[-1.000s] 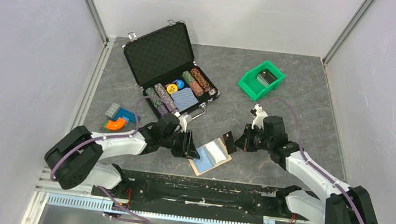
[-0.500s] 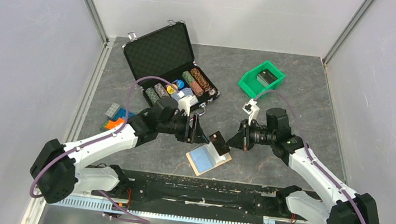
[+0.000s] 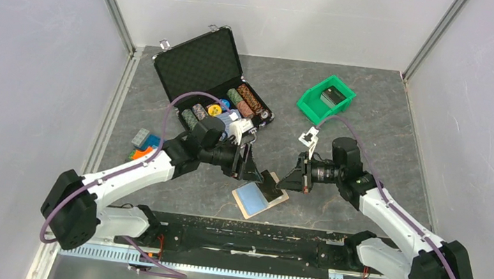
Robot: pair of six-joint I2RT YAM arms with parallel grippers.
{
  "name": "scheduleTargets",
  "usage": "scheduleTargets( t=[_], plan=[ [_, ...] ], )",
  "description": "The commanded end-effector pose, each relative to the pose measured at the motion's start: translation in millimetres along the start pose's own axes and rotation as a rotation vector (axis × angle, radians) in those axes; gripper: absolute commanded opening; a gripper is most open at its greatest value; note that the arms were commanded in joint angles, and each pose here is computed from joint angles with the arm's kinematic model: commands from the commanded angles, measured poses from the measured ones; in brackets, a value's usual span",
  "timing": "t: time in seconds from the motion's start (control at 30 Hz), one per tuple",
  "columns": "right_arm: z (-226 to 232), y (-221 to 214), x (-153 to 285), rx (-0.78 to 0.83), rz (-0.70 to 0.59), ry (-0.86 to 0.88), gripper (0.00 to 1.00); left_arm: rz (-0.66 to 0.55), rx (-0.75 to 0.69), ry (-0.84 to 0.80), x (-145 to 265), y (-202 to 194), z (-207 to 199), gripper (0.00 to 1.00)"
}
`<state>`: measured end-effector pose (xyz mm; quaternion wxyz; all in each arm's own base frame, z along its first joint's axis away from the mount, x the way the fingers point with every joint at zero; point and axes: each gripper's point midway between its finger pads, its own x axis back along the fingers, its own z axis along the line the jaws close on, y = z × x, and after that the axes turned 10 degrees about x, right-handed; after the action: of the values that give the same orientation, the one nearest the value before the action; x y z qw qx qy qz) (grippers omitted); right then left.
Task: Take the credit cards out of the card holder
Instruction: Remove the credit card from the card holder.
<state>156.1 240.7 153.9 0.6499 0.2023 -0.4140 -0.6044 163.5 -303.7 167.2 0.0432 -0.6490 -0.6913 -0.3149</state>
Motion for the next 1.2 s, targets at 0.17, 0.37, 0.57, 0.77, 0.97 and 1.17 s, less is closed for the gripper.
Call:
scheduleTargets(
  t=[0.17,0.37,0.57,0.77,0.97,1.17],
  plan=[
    [19.7,8.2,-3.7,0.029,-0.057,0.093,0.0,0.052,-0.067,-0.128,-8.0,-1.0,-19.7,0.61],
    [17.1,6.2,-4.7,0.024,-0.055,0.088,0.0,0.074,-0.043,-0.171,-10.8,-3.1,-25.7,0.28],
    [1.9,15.0,-3.9,0.016,-0.093,0.001,0.18,0.086,0.009,-0.214,-11.1,-6.3,-31.9,0.02],
    [-31.3,33.7,12.2,-0.061,-0.224,-0.216,0.45,-0.012,0.082,-0.209,-8.0,3.8,-33.4,0.02],
    [-20.4,44.7,17.5,-0.132,-0.373,-0.184,0.55,-0.188,0.16,-0.215,-2.9,28.5,-35.4,0.02],
    [-9.1,49.0,26.7,-0.203,-0.541,-0.124,0.56,-0.338,0.23,-0.252,6.1,54.3,-43.7,0.02]
  ],
)
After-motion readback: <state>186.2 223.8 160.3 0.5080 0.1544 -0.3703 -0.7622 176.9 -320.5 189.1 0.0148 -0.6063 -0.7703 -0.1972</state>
